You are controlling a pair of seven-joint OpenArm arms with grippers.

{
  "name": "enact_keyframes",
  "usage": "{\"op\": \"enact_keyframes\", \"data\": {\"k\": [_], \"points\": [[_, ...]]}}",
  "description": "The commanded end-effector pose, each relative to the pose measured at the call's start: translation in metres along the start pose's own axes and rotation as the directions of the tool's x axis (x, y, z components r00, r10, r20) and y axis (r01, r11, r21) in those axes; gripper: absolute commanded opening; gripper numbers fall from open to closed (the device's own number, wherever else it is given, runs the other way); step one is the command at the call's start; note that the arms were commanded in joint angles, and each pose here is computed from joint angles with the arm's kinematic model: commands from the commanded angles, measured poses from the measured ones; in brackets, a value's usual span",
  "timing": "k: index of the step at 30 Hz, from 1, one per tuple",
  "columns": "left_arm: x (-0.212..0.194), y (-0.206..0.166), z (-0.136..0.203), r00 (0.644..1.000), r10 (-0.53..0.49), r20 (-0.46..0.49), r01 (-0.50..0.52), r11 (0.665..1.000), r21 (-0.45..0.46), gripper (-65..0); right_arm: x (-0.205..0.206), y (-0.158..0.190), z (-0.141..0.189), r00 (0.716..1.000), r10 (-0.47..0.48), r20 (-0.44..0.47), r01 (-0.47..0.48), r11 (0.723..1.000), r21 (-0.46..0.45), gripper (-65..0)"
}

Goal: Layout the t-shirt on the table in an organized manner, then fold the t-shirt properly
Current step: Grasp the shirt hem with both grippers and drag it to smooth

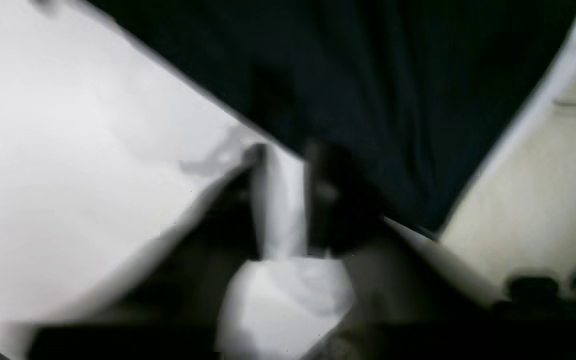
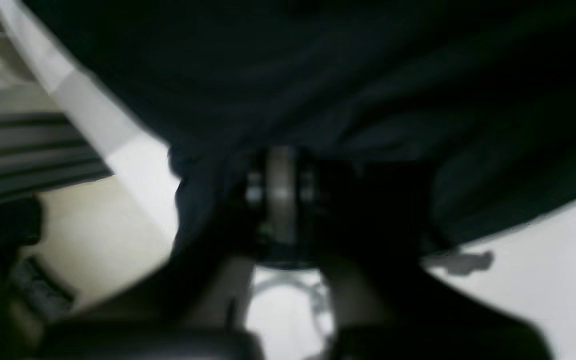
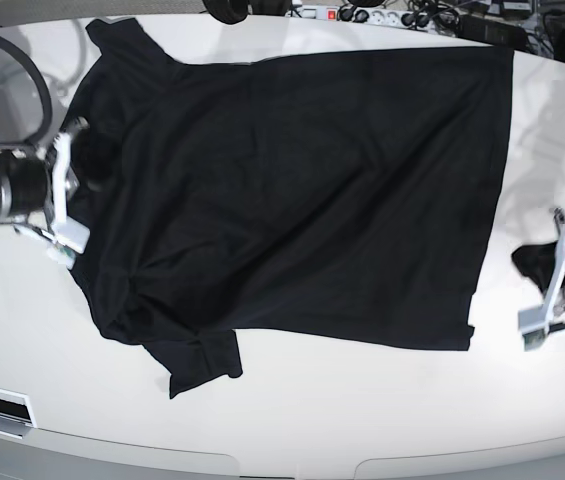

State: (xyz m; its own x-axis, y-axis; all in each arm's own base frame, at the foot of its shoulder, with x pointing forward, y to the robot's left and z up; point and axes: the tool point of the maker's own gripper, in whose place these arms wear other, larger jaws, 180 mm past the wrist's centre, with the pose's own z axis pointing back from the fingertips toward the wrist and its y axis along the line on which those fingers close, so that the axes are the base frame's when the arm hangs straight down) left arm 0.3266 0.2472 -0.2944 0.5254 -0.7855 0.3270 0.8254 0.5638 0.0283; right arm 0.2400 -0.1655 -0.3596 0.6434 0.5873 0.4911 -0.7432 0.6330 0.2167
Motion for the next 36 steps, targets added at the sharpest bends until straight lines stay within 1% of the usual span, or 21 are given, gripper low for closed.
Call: {"op": "enact_keyframes", "data": {"k": [1, 3, 6, 8, 10, 12, 16, 19, 21, 23, 25, 27, 29, 32, 34, 36], "points": [[0.009, 0.017, 0.007, 0.998, 0.034, 0.046, -0.036, 0.998, 0.052, -65.0, 0.017, -0.012, 0.009, 0.998, 0.032, 0.045, -0.03, 0.998, -0.05, -65.0], [0.017, 0.029, -0.006, 0.992, 0.081, 0.095, -0.089, 0.993, 0.073, -65.0, 0.032, -0.025, 0.009, 0.994, 0.066, 0.086, -0.055, 0.991, -0.124, -65.0], [0.02, 0.042, -0.035, 0.982, 0.147, 0.118, -0.157, 0.984, 0.078, -65.0, 0.047, -0.045, 0.009, 0.983, 0.123, 0.136, -0.085, 0.963, -0.257, -65.0], [0.017, 0.049, -0.056, 0.976, 0.183, 0.114, -0.193, 0.978, 0.083, -65.0, 0.049, -0.061, 0.008, 0.983, 0.113, 0.144, -0.057, 0.936, -0.347, -65.0], [0.014, 0.05, -0.078, 0.973, 0.209, 0.102, -0.217, 0.973, 0.08, -65.0, 0.047, -0.073, 0.002, 0.985, 0.083, 0.154, -0.016, 0.919, -0.393, -65.0], [0.011, 0.048, -0.097, 0.969, 0.23, 0.086, -0.236, 0.97, 0.066, -65.0, 0.039, -0.081, -0.008, 0.986, 0.041, 0.163, 0.028, 0.916, -0.401, -65.0], [0.008, 0.031, -0.13, 0.957, 0.282, 0.065, -0.283, 0.959, 0.004, -65.0, 0.017, -0.088, -0.042, 0.987, -0.053, 0.149, 0.104, 0.928, -0.357, -65.0], [-0.003, 0.013, -0.152, 0.965, 0.262, 0.018, -0.262, 0.965, -0.012, -65.0, 0.0, -0.084, -0.068, 0.985, -0.122, 0.119, 0.151, 0.947, -0.283, -65.0], [-0.015, 0.0, -0.164, 0.971, 0.237, -0.016, -0.237, 0.971, -0.013, -65.0, -0.012, -0.083, -0.079, 0.982, -0.164, 0.095, 0.183, 0.95, -0.251, -65.0], [-0.032, -0.01, -0.173, 0.973, 0.225, -0.05, -0.225, 0.974, -0.011, -65.0, -0.026, -0.085, -0.084, 0.979, -0.192, 0.063, 0.202, 0.946, -0.254, -65.0], [-0.053, -0.017, -0.178, 0.972, 0.207, -0.113, -0.208, 0.978, 0.008, -65.0, -0.042, -0.09, -0.083, 0.978, -0.21, 0.001, 0.202, 0.935, -0.291, -65.0], [-0.07, -0.016, -0.177, 0.964, 0.211, -0.162, -0.209, 0.977, 0.033, -65.0, -0.06, -0.095, -0.079, 0.961, -0.269, -0.068, 0.231, 0.911, -0.341, -65.0], [-0.082, -0.012, -0.171, 0.948, 0.247, -0.2, -0.241, 0.969, 0.052, -65.0, -0.075, -0.096, -0.075, 0.934, -0.334, -0.129, 0.265, 0.888, -0.376, -65.0], [-0.097, -0.005, -0.154, 0.928, 0.269, -0.258, -0.26, 0.963, 0.068, -65.0, -0.094, -0.092, -0.07, 0.891, -0.402, -0.214, 0.293, 0.865, -0.407, -65.0], [-0.104, 0.002, -0.139, 0.923, 0.276, -0.268, -0.263, 0.961, 0.083, -65.0, -0.106, -0.09, -0.065, 0.856, -0.445, -0.264, 0.308, 0.848, -0.432, -65.0], [-0.109, 0.011, -0.125, 0.924, 0.285, -0.254, -0.268, 0.958, 0.1, -65.0, -0.118, -0.092, -0.058, 0.822, -0.478, -0.31, 0.302, 0.827, -0.475, -65.0]]}}
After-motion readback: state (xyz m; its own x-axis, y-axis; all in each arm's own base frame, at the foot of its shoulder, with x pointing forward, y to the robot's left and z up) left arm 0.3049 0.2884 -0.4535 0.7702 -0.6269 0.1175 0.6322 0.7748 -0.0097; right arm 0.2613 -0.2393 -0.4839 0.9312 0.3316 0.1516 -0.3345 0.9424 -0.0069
